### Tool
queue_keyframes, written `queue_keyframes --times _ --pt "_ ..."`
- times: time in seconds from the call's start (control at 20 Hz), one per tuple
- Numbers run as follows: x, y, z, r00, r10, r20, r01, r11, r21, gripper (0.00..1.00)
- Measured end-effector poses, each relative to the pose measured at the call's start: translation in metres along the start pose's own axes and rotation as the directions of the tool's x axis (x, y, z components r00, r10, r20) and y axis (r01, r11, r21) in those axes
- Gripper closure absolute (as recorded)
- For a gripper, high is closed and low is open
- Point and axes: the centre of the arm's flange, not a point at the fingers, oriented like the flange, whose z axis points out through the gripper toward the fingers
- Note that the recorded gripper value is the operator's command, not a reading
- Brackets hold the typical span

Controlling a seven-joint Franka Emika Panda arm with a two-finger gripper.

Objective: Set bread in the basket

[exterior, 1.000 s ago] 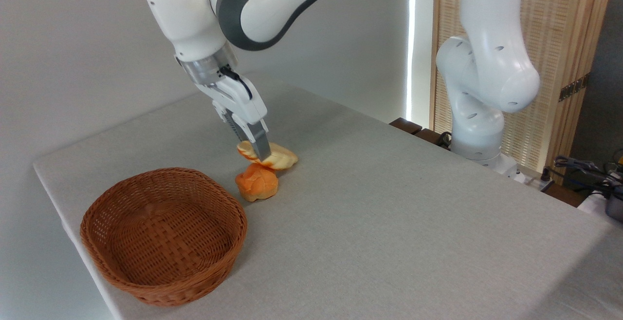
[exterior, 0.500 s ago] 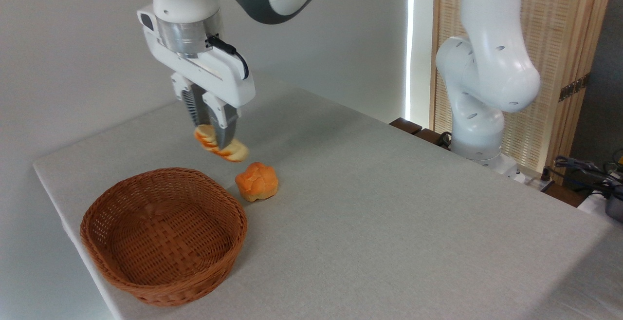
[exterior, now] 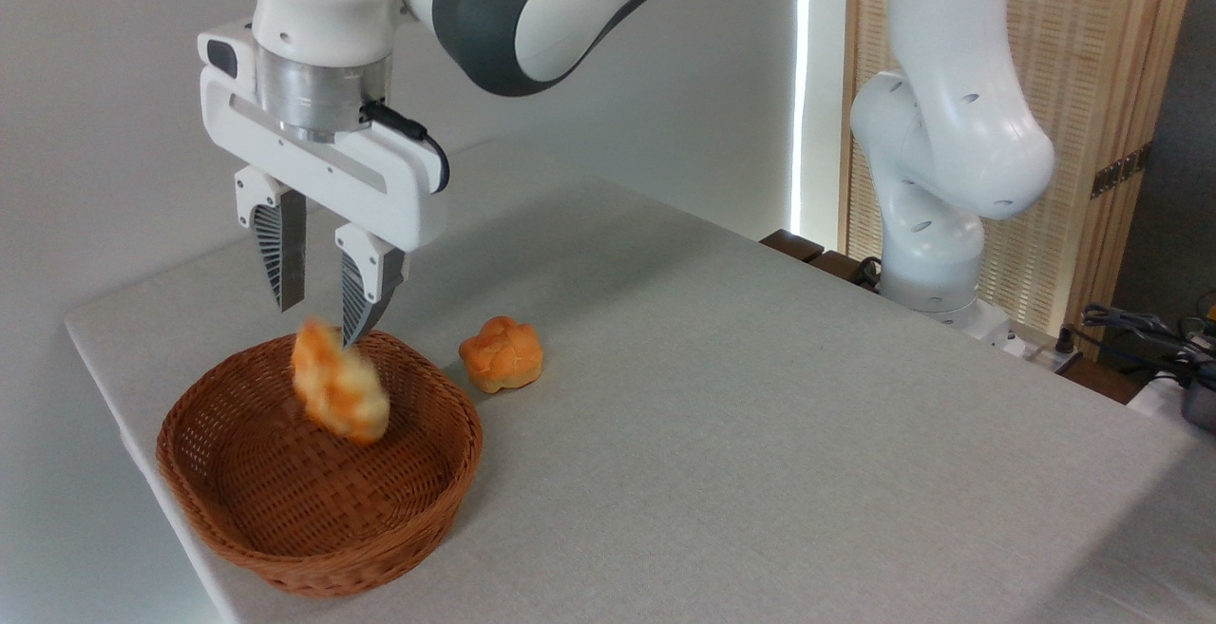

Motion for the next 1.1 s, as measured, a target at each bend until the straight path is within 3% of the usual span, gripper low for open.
queue_keyframes --times 0.3,0.45,0.55,0.7,0.9,1.1 --pt "0.001 0.001 0.004 1.0 0.004 0.006 -0.004 1.0 0.002 0.0" --pt "-0.004 0.007 0.011 0.995 0.05 0.086 -0.053 0.998 0.036 0.0" --pt "-0.011 0.017 0.018 0.976 0.125 0.18 -0.138 0.989 0.061 0.0" --pt "-0.019 0.028 0.027 0.93 0.241 0.279 -0.262 0.964 0.041 0.0" --pt "-0.022 0.024 0.027 0.892 0.322 0.317 -0.351 0.936 0.039 0.0" --pt "-0.023 0.023 0.027 0.883 0.339 0.326 -0.371 0.928 0.04 0.0"
